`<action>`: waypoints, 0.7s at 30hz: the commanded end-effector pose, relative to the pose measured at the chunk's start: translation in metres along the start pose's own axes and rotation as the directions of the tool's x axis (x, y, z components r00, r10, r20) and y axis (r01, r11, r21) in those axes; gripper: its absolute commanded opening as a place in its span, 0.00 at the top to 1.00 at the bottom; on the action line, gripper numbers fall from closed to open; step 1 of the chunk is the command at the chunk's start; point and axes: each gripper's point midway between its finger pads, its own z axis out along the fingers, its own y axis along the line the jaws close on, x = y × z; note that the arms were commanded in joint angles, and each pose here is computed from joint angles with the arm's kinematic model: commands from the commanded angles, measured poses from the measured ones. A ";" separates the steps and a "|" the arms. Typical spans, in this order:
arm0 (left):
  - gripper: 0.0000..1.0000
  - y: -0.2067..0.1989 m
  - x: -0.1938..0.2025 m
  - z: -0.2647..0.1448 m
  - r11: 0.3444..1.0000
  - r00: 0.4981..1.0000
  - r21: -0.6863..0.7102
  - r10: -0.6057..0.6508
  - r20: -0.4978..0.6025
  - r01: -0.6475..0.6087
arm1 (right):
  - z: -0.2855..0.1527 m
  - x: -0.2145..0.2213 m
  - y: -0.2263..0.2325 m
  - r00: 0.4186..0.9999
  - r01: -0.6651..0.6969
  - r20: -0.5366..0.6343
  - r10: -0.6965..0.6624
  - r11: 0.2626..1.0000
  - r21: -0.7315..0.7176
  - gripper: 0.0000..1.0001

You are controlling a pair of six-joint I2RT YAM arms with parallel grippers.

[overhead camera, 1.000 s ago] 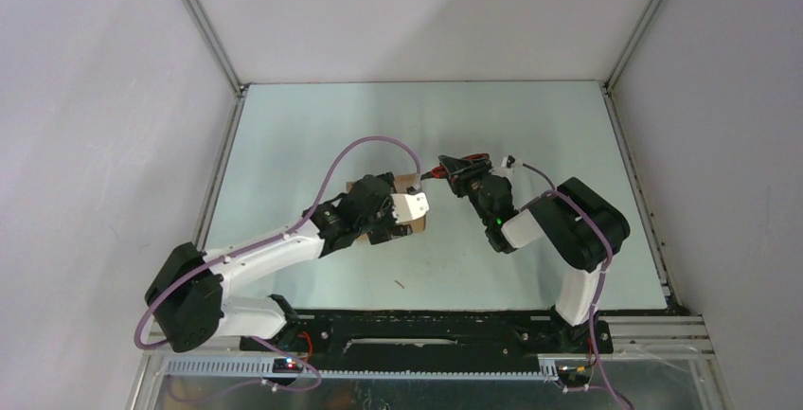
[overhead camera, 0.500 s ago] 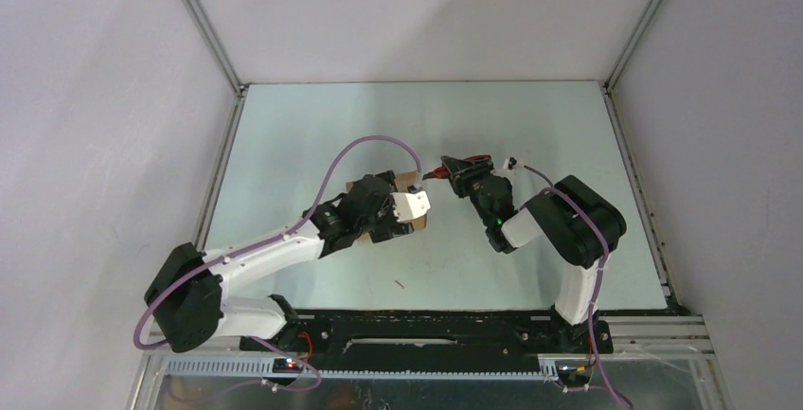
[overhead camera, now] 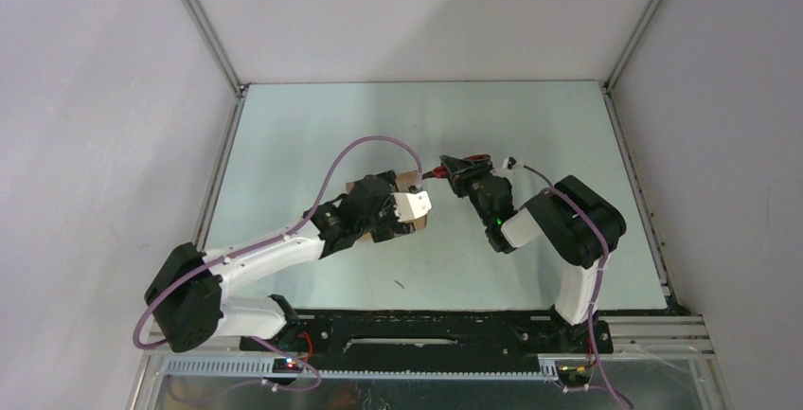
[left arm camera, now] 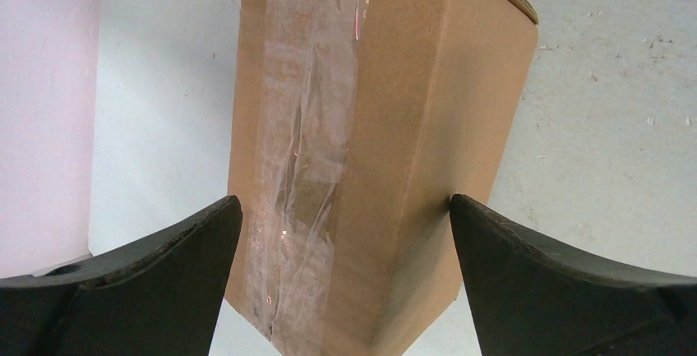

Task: Unpack the express box
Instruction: Cut the express box at the center of the board.

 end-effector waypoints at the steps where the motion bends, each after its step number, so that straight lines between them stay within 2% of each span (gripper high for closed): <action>1: 0.00 0.005 -0.008 0.000 1.000 0.999 -0.029 0.002 0.036 -0.001 | 0.006 0.001 0.029 1.000 -0.031 0.002 0.031 0.996 -0.089 1.00; 21: 0.00 0.009 -0.015 0.001 0.998 0.998 -0.055 -0.017 0.067 0.021 | 0.002 0.015 0.023 0.999 -0.005 -0.047 0.002 0.998 -0.061 1.00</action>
